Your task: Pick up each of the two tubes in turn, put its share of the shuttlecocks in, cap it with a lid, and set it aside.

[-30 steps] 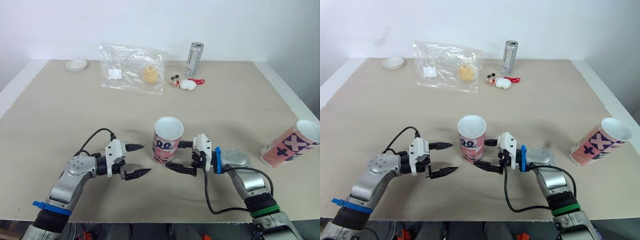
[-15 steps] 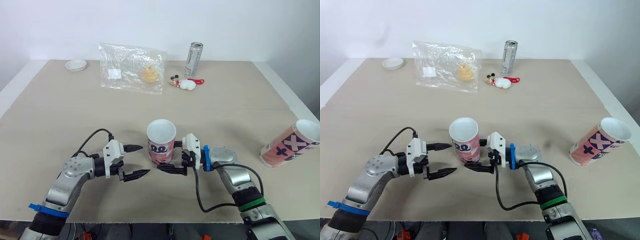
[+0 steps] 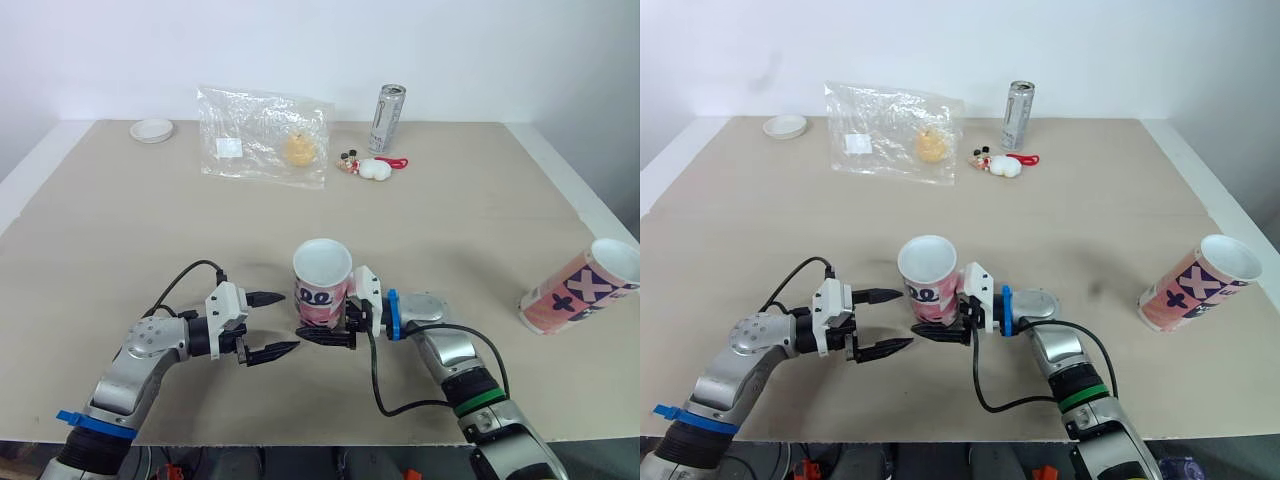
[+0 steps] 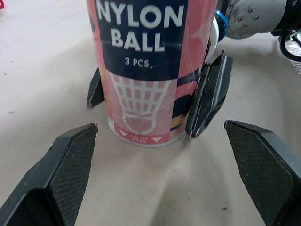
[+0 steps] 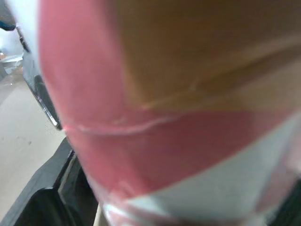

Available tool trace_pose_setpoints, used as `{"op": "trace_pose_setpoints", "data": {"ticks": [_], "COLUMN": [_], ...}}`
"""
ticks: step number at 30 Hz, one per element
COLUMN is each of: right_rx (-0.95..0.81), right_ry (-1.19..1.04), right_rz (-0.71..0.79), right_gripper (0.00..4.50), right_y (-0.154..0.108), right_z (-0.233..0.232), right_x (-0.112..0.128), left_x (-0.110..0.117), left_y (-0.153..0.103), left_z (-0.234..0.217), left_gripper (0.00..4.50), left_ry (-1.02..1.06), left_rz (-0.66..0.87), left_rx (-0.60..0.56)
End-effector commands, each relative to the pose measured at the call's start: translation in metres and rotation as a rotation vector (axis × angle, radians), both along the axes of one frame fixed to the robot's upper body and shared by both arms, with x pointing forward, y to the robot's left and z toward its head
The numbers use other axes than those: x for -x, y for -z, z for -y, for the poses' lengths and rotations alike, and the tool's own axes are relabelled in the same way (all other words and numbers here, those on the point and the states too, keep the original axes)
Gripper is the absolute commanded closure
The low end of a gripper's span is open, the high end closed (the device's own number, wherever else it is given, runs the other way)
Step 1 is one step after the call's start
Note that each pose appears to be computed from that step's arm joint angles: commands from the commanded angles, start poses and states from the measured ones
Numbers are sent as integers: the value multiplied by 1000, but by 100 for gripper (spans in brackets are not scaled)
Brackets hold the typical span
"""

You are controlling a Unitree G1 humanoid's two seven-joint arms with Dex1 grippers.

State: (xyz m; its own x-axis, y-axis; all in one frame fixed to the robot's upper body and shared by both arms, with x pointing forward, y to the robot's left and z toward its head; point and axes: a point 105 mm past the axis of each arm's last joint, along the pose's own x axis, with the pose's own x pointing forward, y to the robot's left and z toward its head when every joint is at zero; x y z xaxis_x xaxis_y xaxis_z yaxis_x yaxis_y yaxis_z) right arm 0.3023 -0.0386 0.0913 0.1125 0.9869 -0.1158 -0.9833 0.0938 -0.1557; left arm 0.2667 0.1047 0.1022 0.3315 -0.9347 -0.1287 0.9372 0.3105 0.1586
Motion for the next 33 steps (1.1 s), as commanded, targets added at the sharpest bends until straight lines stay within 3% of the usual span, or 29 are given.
{"op": "trace_pose_setpoints", "data": {"ticks": [1, 11, 12, 13, 25, 29, 33], "right_rx": [-9, 5, 0, -2, -45, -146, -297], "right_ry": [-25, -27, -15, -6, 50, 232, 637], "right_rz": [32, 38, 34, 33, 54, 61, 86], "right_gripper": [10, 10, 62, 82, 82, 82, 82], "right_y": [-5, -2, -3, -3, -17, -39, -62], "right_z": [-6, -4, -3, -2, 11, 36, 94], "right_x": [1, 0, -1, -2, 2, -5, -19], "left_x": [1, -3, -4, -5, -5, -9, -10], "left_y": [-12, -11, -11, -11, -12, -18, -19], "left_z": [-1, -2, -2, -3, -2, 0, 4], "left_gripper": [0, 0, 0, 0, 0, 0, 0], "left_ry": [5, -7, -8, -9, -4, -4, 19], "left_rz": [63, 71, 72, 74, 87, 105, 106], "left_rx": [4, 2, 2, 2, -6, 1, 7]}}
